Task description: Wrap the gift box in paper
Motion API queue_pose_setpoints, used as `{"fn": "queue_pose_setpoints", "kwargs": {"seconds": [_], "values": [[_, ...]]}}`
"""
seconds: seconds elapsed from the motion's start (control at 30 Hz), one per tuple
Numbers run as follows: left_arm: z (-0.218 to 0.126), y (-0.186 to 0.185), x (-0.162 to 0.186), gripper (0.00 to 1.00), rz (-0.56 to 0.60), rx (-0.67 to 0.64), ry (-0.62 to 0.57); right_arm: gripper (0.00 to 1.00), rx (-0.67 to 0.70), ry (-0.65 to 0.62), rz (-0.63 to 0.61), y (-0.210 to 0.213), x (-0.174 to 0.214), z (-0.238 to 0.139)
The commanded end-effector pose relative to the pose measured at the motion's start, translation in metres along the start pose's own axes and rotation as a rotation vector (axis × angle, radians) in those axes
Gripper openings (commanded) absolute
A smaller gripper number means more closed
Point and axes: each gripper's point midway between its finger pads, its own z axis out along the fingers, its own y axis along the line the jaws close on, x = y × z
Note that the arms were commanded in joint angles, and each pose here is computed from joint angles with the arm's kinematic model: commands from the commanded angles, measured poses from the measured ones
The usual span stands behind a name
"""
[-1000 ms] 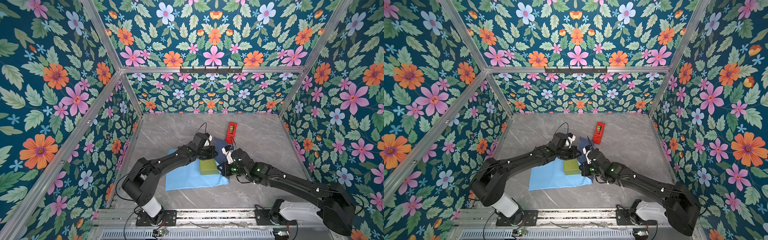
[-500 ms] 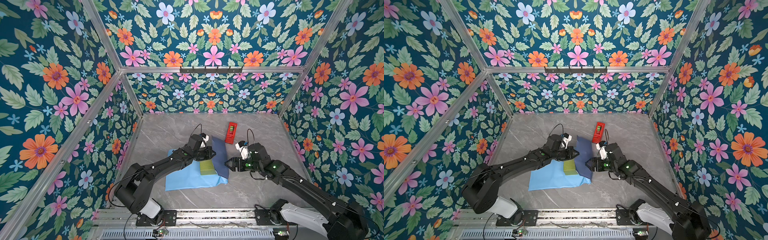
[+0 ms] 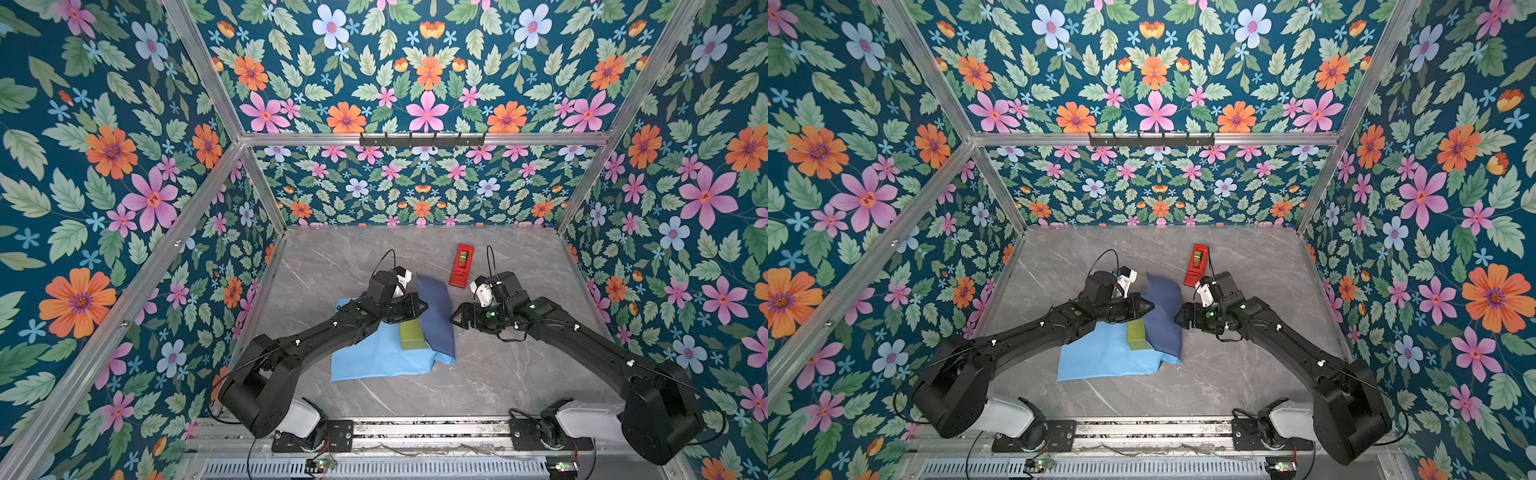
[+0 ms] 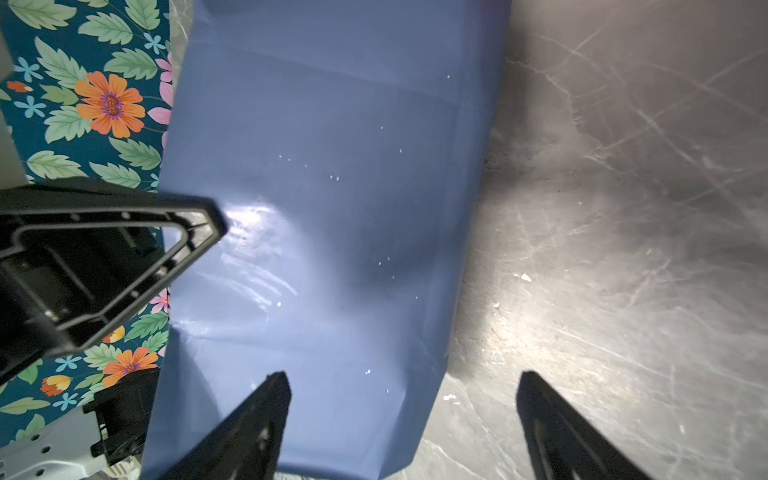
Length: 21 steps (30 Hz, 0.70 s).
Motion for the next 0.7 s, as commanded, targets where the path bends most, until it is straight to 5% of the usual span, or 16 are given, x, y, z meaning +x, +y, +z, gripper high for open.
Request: {"fn": "queue_pose_setpoints", "kwargs": {"seconds": [0.0,0.67], "values": [[-0.002,-0.006,-0.007,0.0,-0.003,0.034,-0.023,0.87,0.025,0.017,0.007,-0.003,-0.002,0.003],[-0.015,0.016,-0.008,0.0,-0.047,0.032,-0.057,0.9,0.04,0.128,0.009,-0.003,-0.022,0.041]]}}
